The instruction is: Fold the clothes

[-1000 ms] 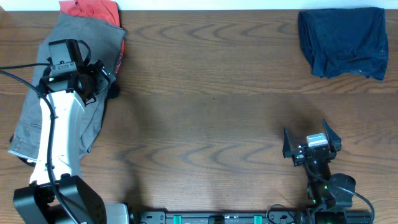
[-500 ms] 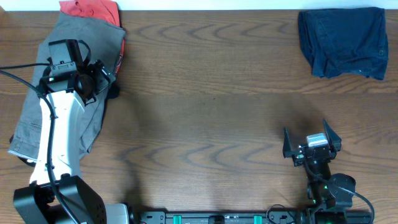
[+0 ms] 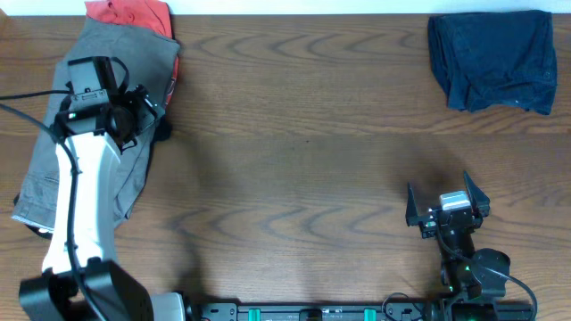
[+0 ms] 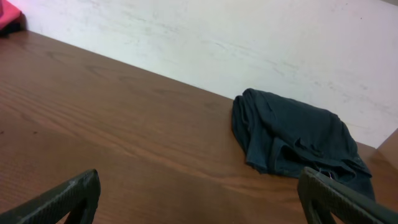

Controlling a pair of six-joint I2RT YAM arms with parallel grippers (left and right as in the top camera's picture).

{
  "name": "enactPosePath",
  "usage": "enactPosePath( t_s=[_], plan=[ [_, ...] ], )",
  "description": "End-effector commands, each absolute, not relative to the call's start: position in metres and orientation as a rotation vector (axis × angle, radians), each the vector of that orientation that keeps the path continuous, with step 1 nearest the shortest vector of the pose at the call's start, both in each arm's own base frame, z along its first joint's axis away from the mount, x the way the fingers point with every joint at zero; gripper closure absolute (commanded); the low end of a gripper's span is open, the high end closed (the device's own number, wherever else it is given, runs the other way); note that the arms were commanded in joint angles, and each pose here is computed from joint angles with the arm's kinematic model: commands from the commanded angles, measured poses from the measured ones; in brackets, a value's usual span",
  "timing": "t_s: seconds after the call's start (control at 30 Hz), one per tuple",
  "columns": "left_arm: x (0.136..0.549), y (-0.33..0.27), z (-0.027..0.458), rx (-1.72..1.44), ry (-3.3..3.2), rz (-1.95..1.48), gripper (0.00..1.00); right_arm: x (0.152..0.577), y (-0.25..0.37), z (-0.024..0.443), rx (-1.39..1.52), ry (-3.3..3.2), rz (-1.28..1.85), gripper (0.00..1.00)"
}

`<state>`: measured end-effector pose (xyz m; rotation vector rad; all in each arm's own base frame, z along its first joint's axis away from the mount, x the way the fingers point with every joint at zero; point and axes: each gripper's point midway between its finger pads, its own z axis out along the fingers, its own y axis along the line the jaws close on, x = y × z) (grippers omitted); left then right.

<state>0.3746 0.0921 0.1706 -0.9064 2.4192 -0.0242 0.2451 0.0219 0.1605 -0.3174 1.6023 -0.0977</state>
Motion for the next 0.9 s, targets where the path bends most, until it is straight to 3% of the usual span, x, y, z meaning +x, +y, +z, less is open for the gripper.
enactPosePath(
  t_s=[0.0, 0.3, 0.87],
  plan=[
    [0.363, 0.088, 0.193, -0.859, 2.366, -0.022, 0.02, 0.245, 0.026, 0.160, -0.315, 1.602, -0.074, 0.01],
    [0.361, 0.018, 0.230, -0.276, 2.044, -0.050, 0.02, 0.245, 0.026, 0.160, -0.315, 1.602, -0.074, 0.01],
    [0.265, 0.003, 0.190, -0.202, 1.764, -0.112, 0.02, 0.245, 0.026, 0.160, -0.315, 1.602, -0.074, 0.01]
  ],
)
